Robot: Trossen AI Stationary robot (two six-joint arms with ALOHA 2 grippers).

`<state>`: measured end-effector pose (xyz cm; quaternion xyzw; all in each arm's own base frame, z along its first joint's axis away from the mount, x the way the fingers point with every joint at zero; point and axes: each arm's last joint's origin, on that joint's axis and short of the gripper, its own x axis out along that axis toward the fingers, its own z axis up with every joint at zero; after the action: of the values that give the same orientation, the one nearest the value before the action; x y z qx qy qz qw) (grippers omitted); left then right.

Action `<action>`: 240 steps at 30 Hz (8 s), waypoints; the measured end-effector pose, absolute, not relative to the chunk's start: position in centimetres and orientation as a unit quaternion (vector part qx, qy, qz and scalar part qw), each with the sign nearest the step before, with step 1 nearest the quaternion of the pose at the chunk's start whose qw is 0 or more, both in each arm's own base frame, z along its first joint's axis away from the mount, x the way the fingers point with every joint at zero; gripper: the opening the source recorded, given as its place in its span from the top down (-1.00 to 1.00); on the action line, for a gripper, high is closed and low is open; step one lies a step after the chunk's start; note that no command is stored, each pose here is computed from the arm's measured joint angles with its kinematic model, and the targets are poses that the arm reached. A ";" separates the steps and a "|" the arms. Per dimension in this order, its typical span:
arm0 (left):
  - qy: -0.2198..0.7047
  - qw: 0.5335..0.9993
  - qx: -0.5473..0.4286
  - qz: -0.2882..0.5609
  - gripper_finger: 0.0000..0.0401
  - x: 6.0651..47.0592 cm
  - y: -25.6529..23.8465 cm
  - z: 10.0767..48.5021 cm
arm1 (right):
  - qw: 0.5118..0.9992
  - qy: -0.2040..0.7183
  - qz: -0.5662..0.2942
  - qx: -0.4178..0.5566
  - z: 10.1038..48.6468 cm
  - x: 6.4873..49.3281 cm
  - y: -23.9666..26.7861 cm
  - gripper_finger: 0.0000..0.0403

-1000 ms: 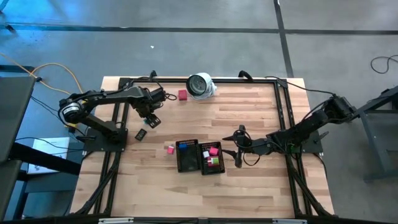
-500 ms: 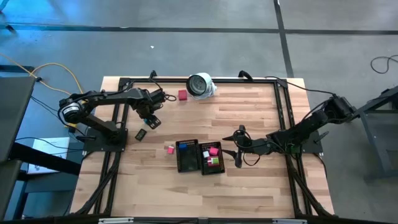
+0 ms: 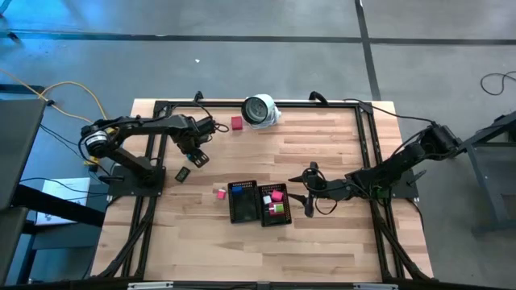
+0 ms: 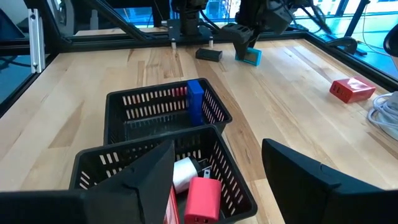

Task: Pick & Place Office items
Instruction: Put the light blue digital clock into the left black bin

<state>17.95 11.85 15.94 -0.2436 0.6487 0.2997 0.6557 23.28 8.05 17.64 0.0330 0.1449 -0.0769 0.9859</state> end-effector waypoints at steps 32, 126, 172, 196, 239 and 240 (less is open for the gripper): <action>0.420 0.852 -0.220 0.221 0.79 17.3 9.2 23.8 | 0.994 0.085 -0.068 0.025 18.9 23.6 8.2 -0.14; 0.128 0.991 -0.009 -0.027 0.40 27.7 -1.6 26.2 | 0.998 -0.047 0.010 0.031 22.2 32.3 2.9 0.83; 0.375 0.921 -0.102 -0.023 0.39 31.6 -0.9 30.5 | 0.987 0.143 0.041 0.062 20.3 32.5 3.0 0.83; 0.371 0.923 -0.097 -0.032 0.39 32.3 -1.5 30.1 | 0.988 0.136 0.047 0.061 20.5 32.6 2.9 0.83; 0.378 0.924 -0.051 -0.027 0.71 32.6 -1.3 29.8 | 0.989 0.118 0.063 0.061 20.7 32.7 2.9 0.10; 0.379 0.924 -0.049 -0.020 0.71 32.3 -1.3 30.0 | 0.990 0.115 0.062 0.061 20.8 32.7 2.9 0.07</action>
<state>32.34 -1.27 29.95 -0.0489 0.3790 -0.0205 0.9239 32.70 2.89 20.81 0.0612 0.1151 0.0617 0.9895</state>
